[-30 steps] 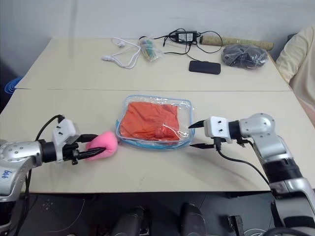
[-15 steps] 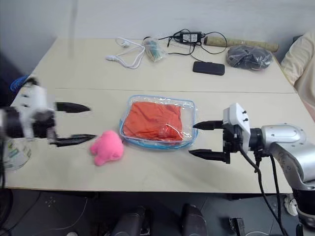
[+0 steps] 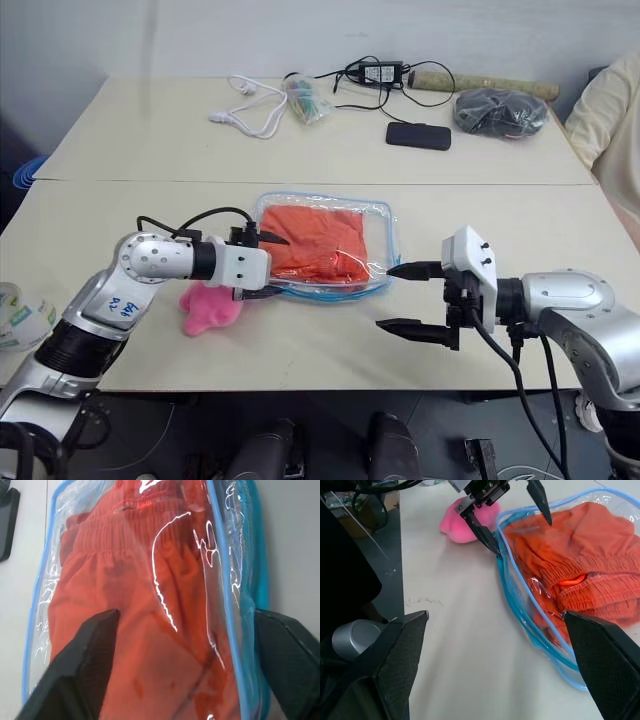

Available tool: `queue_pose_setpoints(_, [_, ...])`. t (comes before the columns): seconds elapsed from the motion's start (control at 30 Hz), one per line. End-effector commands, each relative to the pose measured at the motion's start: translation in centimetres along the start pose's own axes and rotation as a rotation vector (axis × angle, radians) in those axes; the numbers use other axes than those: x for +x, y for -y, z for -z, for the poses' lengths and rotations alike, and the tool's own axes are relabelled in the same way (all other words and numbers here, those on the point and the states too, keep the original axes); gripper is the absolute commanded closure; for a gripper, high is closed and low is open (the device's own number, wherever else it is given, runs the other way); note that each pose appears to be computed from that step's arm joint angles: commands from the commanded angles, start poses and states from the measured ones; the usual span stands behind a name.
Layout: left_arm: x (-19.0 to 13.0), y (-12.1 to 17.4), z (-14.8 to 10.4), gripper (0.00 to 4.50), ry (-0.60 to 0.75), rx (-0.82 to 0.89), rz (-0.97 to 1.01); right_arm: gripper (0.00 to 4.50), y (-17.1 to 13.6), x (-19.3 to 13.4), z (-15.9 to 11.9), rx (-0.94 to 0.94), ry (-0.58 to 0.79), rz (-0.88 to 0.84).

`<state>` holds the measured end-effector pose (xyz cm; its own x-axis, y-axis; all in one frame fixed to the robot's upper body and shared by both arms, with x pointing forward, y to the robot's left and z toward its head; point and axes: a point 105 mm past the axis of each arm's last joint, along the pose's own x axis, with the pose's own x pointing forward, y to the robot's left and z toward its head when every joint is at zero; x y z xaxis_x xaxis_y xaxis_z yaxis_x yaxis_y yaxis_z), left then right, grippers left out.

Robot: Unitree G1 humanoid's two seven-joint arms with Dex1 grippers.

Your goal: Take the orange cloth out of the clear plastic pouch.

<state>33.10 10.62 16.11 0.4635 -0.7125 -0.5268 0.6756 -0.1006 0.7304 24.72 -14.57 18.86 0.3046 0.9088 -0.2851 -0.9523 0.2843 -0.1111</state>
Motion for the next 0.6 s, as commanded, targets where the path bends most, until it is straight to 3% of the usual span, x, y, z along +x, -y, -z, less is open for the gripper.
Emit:
queue_pose_setpoints(0.03, [-0.6, -0.8, -0.8, 1.63, 0.04, 0.007, -0.034, 0.0, -0.2, -0.2, -1.0, -0.049, 0.038, 0.024])
queue_pose_setpoints(0.23, [-0.6, -1.0, -1.8, 3.54, 0.113, -0.097, -0.07, 0.0, -0.4, 0.0, -0.9, -0.058, 0.044, 0.029])
queue_pose_setpoints(0.33, [-0.8, -1.3, -3.0, 4.49, 0.223, -0.355, -0.11, 0.18, -0.7, 0.4, -0.8, -0.08, 0.037, 0.021])
queue_pose_setpoints(0.47, [-1.1, -1.9, -3.6, 4.5, 0.264, -0.483, -0.161, 1.22, -0.6, 2.0, -0.1, -0.171, -0.001, 0.046])
queue_pose_setpoints(0.6, [-0.7, -1.8, -4.2, 4.5, 0.271, -0.507, -0.174, 2.7, 0.7, 5.0, 0.3, -0.351, -0.032, 0.131])
